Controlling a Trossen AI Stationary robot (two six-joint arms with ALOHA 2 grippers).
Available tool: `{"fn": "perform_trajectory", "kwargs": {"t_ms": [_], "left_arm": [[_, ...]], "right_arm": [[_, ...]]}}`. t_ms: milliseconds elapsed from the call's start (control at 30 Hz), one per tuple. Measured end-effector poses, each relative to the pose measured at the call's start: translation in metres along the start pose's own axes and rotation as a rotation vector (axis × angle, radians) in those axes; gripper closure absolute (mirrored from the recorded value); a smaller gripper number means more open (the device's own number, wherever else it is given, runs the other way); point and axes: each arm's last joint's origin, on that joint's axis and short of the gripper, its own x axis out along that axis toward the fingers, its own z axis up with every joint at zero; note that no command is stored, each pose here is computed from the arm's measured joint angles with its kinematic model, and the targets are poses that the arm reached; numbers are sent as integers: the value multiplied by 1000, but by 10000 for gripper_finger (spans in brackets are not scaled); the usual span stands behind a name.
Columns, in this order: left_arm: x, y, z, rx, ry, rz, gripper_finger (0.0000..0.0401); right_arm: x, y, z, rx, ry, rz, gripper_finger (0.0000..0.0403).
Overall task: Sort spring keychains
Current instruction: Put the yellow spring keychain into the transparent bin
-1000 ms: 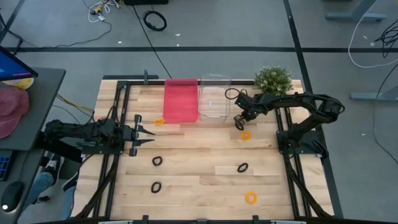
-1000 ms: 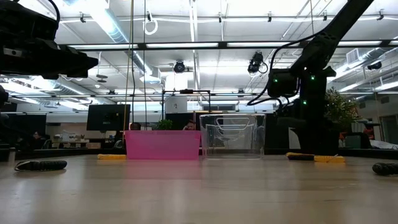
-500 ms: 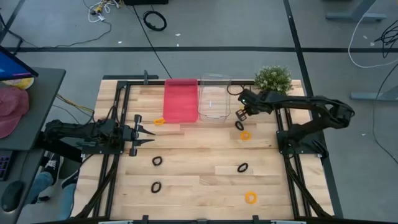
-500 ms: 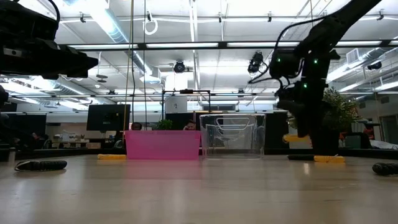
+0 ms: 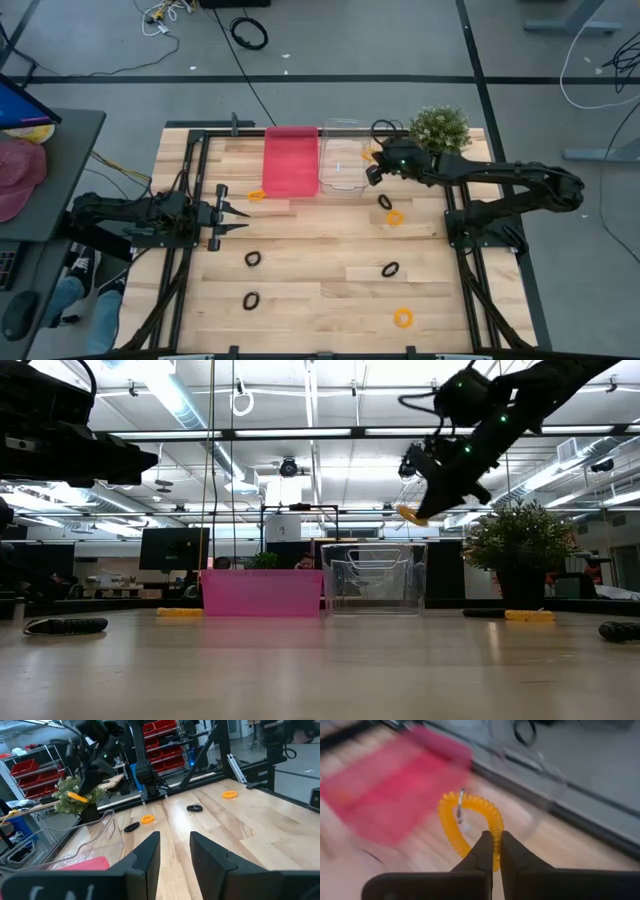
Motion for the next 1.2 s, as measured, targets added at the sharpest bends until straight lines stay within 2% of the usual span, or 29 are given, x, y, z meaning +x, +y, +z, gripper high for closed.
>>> {"fn": "perform_trajectory", "kwargs": {"t_ms": [233,667,1200], "left_arm": [[0,0,0,0,0,0,289],[0,0,0,0,0,0,289],[0,0,0,0,0,0,289]], "right_arm": [[-5,15,7,-90,-105,78,396],[-5,18,14,-72,-179,102,396],[20,29,10,-93,-196,124,394]]}}
